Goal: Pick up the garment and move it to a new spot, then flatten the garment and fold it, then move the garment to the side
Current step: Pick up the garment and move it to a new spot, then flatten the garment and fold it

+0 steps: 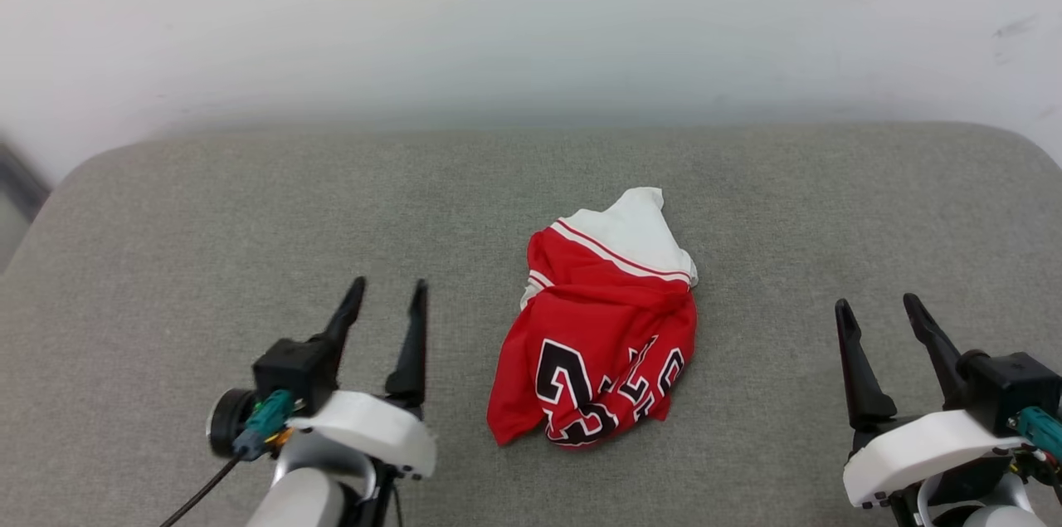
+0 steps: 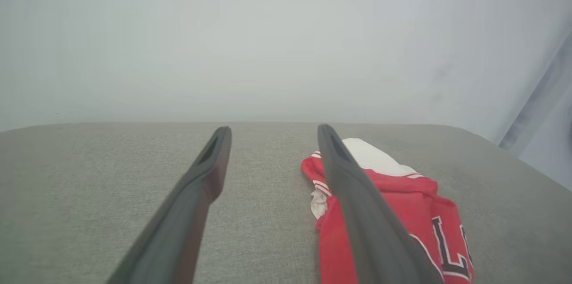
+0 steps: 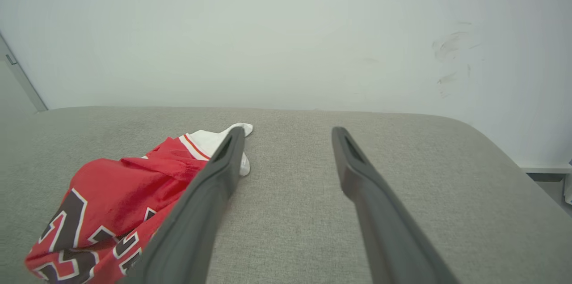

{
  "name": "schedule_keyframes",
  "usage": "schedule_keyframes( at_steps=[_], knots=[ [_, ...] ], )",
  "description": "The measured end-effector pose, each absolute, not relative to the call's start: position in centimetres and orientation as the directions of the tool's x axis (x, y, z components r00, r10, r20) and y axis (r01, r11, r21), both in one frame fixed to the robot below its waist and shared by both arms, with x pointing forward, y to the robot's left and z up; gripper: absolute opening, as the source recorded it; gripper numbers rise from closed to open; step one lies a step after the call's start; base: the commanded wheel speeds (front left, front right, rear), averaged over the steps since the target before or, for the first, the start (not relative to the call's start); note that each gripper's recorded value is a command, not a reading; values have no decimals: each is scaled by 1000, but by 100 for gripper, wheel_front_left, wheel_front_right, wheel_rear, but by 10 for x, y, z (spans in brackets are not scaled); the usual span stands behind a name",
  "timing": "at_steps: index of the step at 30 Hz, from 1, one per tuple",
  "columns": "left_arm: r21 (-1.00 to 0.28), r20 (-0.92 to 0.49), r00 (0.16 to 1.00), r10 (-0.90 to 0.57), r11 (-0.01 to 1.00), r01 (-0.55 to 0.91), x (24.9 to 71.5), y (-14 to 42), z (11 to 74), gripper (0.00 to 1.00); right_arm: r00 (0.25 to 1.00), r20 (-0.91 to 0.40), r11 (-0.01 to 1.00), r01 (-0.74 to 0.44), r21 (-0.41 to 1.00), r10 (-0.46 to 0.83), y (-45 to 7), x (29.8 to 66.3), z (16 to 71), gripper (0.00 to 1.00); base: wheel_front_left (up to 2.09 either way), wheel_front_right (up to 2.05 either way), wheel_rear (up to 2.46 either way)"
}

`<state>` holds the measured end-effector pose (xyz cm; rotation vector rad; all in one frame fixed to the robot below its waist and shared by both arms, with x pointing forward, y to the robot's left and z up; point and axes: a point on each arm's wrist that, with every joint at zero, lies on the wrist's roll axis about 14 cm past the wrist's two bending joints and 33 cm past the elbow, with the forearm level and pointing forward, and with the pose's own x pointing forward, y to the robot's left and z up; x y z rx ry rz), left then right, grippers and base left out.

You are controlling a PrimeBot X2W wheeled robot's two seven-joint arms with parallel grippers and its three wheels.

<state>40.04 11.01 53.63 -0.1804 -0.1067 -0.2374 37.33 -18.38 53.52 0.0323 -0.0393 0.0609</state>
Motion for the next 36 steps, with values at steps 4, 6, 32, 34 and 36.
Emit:
schedule_keyframes(
  at_steps=[4,6,32,34,36],
  knots=[
    [-151,118,977,-178,969,195,393,130,533,100,997,38,997,-66,31,65,-182,370,535,100,0,0,0],
    [-148,108,980,-169,972,184,389,134,531,100,997,39,997,-68,34,66,-182,368,535,100,0,0,0],
    [-157,104,986,-129,977,145,395,145,533,100,946,-301,979,-68,191,124,-166,421,469,100,0,0,0],
    [-149,111,984,-139,977,155,402,143,534,100,917,-367,976,-90,199,159,-156,442,463,100,0,0,0],
    [-143,116,983,-145,977,161,409,142,533,100,882,-430,973,-115,198,192,-146,461,454,100,0,0,0]
  ],
)
